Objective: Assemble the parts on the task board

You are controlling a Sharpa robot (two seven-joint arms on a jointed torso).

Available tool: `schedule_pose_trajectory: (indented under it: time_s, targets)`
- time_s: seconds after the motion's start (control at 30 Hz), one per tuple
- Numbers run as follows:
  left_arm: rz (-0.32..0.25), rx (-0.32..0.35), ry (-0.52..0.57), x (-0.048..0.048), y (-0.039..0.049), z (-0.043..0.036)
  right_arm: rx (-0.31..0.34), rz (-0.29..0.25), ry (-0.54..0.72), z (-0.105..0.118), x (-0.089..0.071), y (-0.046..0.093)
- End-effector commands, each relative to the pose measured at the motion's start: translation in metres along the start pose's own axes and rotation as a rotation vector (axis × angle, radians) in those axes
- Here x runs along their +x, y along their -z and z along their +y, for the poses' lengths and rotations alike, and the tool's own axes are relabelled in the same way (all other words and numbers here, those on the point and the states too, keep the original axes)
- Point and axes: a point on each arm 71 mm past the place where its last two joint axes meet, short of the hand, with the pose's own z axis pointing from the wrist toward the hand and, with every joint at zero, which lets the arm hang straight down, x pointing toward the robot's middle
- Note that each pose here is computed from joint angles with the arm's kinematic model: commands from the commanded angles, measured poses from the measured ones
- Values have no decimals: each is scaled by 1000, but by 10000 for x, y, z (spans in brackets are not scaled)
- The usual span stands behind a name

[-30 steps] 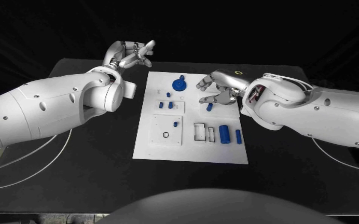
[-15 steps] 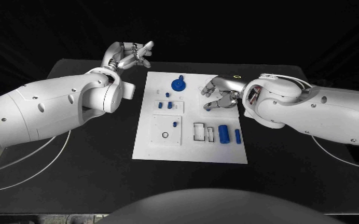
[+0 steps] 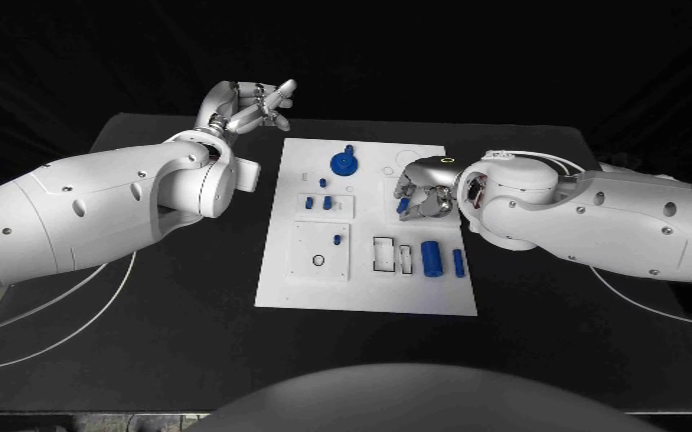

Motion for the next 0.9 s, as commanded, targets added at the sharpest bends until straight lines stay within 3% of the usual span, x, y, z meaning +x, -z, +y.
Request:
schedule_pose_trajectory:
  time_s: [0.03,0.9]
  targets:
    - [12,10,9,15,1,-15,28,31,43,-16,33,-20]
    - [9,8,8,4,9,-14,22,-19,23,-27,23,-46]
